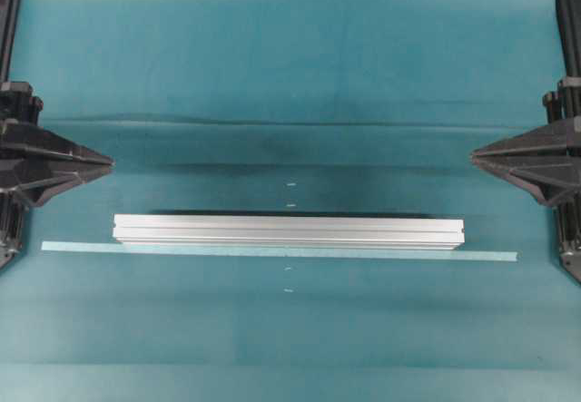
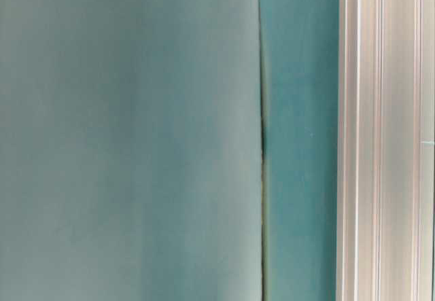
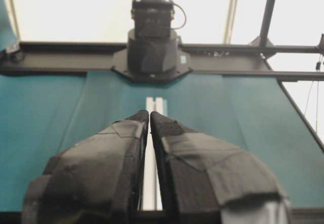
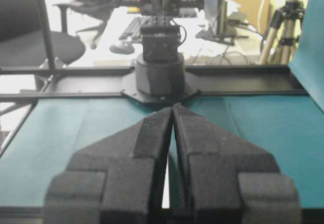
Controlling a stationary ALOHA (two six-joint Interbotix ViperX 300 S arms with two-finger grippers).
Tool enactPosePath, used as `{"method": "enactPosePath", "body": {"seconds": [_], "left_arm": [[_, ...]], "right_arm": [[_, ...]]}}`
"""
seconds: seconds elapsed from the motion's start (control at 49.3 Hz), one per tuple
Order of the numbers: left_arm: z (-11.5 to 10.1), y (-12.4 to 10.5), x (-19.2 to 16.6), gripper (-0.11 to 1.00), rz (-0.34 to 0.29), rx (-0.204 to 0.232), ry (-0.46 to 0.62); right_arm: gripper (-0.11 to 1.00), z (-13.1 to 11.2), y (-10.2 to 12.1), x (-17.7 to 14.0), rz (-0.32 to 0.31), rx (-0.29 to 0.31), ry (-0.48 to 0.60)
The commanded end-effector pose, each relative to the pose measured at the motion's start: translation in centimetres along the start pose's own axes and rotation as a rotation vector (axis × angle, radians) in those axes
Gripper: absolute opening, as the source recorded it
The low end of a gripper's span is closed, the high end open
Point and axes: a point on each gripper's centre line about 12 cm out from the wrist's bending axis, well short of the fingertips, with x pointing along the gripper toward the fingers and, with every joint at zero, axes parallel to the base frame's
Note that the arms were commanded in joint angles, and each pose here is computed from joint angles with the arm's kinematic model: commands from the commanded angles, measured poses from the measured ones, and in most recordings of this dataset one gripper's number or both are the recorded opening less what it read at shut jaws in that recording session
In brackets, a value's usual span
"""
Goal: Lift the metal rail with both hands.
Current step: 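Move both grippers down over the silver rail near each end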
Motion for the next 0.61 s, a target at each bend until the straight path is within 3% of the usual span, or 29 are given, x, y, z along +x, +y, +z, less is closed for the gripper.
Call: {"method": "enactPosePath", "body": {"seconds": [0.0,0.203,0.406,0.588], "left_arm": [[0.5,0.1,0.7,0.14,0.005,-0.015,0.026],[1.0,0.2,1.5,-0.04,0.009,-0.023,0.106],[1.0,0.3,2.3,-0.05,0.016,-0.031,0.254],[1.2,0.3,3.1,-0.05,0.021,-0.027,0.431]], "right_arm": [[0.14,-0.2,-0.2,0.3,-0.012,0.008,0.008],[-0.03,-0.9,-0.5,0.4,-0.04,0.151,0.084],[-0.04,-0.8,-0.7,1.3,-0.062,0.219,0.233],[-0.04,-0.7,-1.1,2.9,-0.099,0.258,0.478]]}}
